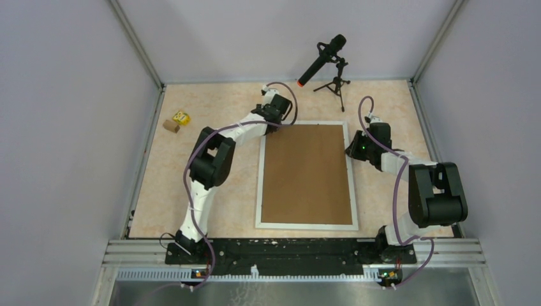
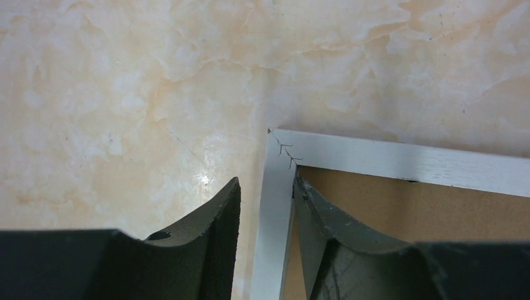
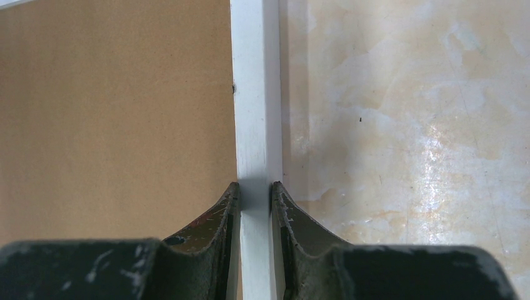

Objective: Put the photo into the frame

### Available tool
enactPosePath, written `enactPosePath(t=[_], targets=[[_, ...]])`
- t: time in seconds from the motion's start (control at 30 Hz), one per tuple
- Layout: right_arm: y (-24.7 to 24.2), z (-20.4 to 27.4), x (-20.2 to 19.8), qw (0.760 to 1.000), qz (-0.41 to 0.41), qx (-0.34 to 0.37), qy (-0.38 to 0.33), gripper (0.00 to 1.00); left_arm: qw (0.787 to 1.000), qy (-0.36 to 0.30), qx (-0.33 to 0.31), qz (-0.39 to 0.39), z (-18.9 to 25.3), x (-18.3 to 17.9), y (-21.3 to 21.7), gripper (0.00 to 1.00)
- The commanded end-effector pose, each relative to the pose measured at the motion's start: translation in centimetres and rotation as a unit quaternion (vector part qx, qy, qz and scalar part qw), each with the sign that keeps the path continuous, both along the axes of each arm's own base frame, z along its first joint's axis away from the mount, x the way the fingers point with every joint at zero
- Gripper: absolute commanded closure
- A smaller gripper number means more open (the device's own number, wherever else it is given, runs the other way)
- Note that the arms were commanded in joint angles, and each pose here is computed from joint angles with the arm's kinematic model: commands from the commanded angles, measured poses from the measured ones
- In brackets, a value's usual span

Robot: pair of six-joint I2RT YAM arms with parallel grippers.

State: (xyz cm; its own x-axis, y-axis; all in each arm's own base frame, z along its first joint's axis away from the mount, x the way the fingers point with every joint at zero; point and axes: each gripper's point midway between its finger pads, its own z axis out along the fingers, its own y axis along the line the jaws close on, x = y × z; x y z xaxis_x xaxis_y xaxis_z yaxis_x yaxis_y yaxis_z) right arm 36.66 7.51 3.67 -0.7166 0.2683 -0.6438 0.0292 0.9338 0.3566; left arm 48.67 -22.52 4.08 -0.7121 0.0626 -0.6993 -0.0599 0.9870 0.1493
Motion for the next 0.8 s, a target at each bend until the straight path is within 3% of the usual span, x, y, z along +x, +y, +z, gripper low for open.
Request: enactPosePath(t=[0.0,0.3,0.43,0.57,0.77], targets=[[2.3,-2.3,-4.1,0.996,0.041,0.022,0.076,1.00,0.959,0.276,0.039,-0.059,-14.0,-15.1,-2.7,0.53],[2.2,-2.6,-4.1,0.996,0.039,0.019,0.076,1.00,0.964,0.251,0.073,-0.049,-13.6,-14.9,-3.3,0.49],[1.9,-3.3,-4.2,0.996,0.034,0.009,0.083,1.00,0.970,0.214,0.034,-0.111,-8.0,-12.1,-6.7,0.44],[1.6,-3.5,-4.1,0.996,0.027,0.005,0.088,1.00,0.971,0.147,-0.035,-0.186,1.0,-9.3,-10.5,0.34],[0.7,-3.6,-4.1,0.995,0.011,0.012,0.094,1.00,0.963,0.091,-0.136,-0.214,11.5,-8.5,-9.0,0.26]])
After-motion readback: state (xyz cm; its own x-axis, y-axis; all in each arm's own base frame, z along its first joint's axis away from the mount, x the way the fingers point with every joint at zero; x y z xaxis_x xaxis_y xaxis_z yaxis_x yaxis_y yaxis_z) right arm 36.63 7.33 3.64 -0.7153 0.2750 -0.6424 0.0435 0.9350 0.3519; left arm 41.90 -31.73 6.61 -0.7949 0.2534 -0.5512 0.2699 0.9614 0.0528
